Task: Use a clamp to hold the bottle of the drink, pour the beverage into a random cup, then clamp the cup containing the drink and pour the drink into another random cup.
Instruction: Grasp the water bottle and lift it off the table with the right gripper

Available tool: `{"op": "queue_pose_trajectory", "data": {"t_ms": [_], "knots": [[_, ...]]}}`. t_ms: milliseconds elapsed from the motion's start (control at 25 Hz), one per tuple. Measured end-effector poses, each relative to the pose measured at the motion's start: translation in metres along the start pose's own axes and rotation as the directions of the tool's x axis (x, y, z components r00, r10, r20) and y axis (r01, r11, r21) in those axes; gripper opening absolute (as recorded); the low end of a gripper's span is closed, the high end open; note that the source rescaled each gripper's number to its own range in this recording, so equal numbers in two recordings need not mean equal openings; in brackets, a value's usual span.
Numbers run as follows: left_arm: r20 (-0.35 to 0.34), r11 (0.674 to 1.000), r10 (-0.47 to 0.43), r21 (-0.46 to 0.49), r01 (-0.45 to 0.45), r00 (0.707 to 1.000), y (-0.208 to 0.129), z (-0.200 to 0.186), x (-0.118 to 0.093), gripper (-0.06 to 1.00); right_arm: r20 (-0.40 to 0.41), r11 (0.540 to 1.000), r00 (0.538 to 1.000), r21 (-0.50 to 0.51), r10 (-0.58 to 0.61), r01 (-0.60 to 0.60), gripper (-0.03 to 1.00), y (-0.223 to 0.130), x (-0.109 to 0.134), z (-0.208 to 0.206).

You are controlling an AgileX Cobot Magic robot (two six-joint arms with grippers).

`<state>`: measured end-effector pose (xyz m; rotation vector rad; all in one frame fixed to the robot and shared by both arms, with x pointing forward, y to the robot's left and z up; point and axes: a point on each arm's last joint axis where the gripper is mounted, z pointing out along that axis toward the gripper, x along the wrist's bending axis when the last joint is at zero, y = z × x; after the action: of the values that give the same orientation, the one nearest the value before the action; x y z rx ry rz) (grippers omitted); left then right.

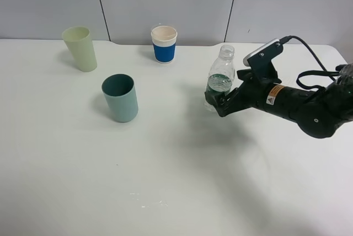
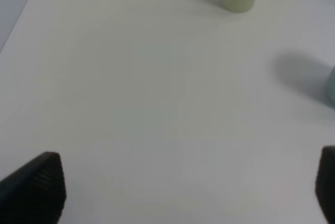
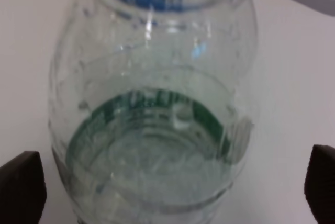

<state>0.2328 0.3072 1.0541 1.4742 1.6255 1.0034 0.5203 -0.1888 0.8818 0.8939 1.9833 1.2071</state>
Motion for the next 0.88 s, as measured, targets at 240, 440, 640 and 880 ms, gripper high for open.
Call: {"op": "queue_pose_trajectory", "data": {"t_ms": [240,440,640,880], "knots": [[0.0,1.0,0.0,0.0,0.0,1.0,0.0,0.0,0.0,0.89,0.006,0.998,1.0,-0.059,-0.003,0.003,0.99,0.004,0.0,0.001],[0.0,1.0,0.0,0.0,0.0,1.0,0.0,0.0,0.0,0.89,-0.006,1.0,1.0,-0.029,0.007,-0.008,0.99,-0.009,0.002,0.005],[0.0,1.0,0.0,0.0,0.0,1.0,0.0,0.0,0.0,0.89,-0.008,0.999,1.0,-0.049,0.014,-0.014,0.99,-0.013,0.004,0.008],[0.0,1.0,0.0,0.0,0.0,1.0,0.0,0.0,0.0,0.89,-0.005,0.996,1.0,-0.084,0.005,-0.006,0.99,-0.007,0.001,0.015]]}}
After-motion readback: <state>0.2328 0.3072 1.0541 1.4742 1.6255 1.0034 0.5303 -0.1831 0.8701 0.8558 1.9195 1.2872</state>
